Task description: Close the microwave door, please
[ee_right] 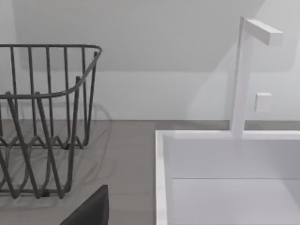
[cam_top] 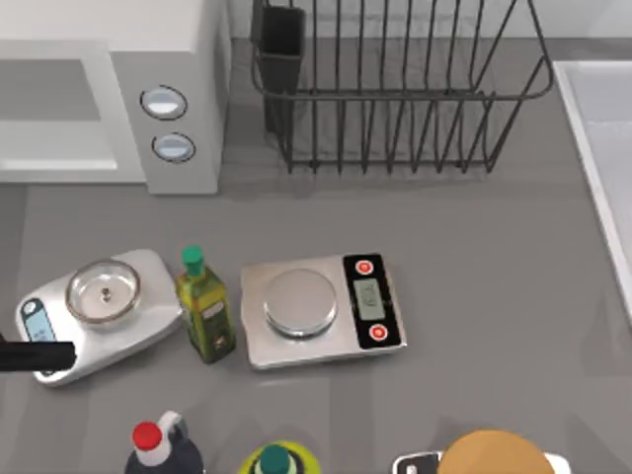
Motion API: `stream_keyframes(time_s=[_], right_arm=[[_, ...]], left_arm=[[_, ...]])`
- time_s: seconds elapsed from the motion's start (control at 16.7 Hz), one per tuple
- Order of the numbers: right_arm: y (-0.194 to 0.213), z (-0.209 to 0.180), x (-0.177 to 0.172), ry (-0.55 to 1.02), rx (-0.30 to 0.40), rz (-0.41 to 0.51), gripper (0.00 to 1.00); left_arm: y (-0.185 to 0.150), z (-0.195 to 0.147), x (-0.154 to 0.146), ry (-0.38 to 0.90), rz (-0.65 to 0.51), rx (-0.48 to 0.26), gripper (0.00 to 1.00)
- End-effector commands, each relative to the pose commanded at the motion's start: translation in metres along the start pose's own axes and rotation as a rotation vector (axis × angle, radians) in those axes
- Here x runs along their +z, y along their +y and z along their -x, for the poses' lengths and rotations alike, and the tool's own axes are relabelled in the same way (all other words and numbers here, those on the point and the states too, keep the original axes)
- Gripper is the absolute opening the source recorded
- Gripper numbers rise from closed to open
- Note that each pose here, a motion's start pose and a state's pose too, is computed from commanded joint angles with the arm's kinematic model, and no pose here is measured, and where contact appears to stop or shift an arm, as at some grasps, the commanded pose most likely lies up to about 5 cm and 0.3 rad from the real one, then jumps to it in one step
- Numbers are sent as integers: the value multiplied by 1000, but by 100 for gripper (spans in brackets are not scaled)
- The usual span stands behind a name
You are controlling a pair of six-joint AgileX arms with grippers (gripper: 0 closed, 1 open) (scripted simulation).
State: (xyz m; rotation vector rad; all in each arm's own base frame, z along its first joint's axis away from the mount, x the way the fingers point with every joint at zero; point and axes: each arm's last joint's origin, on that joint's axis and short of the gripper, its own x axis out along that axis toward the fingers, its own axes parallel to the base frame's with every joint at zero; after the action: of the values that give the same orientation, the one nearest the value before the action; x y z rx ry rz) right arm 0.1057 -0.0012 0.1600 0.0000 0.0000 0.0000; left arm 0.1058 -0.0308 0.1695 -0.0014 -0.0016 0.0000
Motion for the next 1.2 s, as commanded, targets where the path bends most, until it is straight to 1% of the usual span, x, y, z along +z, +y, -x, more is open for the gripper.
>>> stream_keyframes(time_s=[0.24, 0.48, 0.72, 1.2], right_arm=[[0, 0, 0, 0, 0, 0, 100], [0, 0, 0, 0, 0, 0, 100], [0, 0, 0, 0, 0, 0, 100], [0, 0, 0, 0, 0, 0, 100]], left_arm=[[-1, 10, 2, 6, -3, 0, 0], [-1, 11, 2, 4, -2, 0, 0], [1, 9, 3, 7, -3, 1, 0], [18, -4, 12, 7, -3, 1, 0]])
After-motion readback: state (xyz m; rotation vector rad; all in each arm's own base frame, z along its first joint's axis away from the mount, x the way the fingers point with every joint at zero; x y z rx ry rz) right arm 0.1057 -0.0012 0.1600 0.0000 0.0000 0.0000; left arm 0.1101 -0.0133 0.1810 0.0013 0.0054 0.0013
